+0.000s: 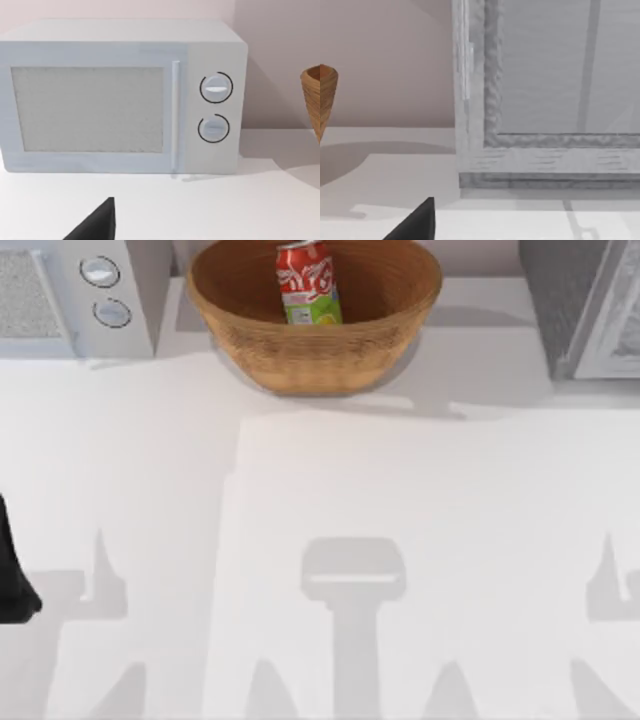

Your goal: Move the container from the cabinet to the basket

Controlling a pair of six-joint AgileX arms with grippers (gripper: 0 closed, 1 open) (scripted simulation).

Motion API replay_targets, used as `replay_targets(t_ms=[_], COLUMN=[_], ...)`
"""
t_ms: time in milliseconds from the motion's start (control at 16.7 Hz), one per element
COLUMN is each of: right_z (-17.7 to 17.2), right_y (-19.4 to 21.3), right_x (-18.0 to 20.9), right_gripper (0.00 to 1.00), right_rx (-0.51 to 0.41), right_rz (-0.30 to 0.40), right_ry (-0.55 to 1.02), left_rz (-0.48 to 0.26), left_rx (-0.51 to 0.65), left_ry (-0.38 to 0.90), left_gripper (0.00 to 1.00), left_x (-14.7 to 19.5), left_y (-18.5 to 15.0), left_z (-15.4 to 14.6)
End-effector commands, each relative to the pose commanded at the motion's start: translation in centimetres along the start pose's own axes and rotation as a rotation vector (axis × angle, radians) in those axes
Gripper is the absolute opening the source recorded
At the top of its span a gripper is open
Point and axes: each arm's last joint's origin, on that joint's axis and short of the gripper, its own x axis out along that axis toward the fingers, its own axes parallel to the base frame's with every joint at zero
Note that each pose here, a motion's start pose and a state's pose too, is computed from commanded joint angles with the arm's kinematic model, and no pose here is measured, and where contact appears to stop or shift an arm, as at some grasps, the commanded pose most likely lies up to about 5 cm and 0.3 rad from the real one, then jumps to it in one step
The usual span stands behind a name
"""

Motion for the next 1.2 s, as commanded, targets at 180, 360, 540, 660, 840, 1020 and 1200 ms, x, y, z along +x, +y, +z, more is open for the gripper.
replay_targets(t_ms=[180,360,540,660,840,1020,1200], right_z=[0.1,0.6,2.0,3.0,4.1,4.3,3.4], right_y=[0.0,-0.2,-1.1,-2.1,-4.5,-8.2,-12.4], right_x=[0.0,0.1,0.8,1.6,3.4,5.2,6.1], right_gripper=[1.0,1.0,1.0,1.0,1.0,1.0,1.0], right_rx=[0.0,0.0,-0.004,-0.01,-0.016,-0.016,-0.009], right_rz=[0.003,0.0,-0.005,-0.007,-0.004,0.0,0.003], right_ry=[0.0,-0.012,-0.041,-0.049,-0.043,-0.028,-0.012], left_rz=[0.0,0.0,0.0,0.0,0.0,0.0,0.0], left_rx=[0.0,0.0,0.0,0.0,0.0,0.0,0.0], left_ry=[0.0,0.0,0.0,0.0,0.0,0.0,0.0], left_gripper=[1.0,1.0,1.0,1.0,1.0,1.0,1.0], left_x=[0.0,0.0,0.0,0.0,0.0,0.0,0.0], left_y=[0.0,0.0,0.0,0.0,0.0,0.0,0.0], left_z=[0.0,0.0,0.0,0.0,0.0,0.0,0.0])
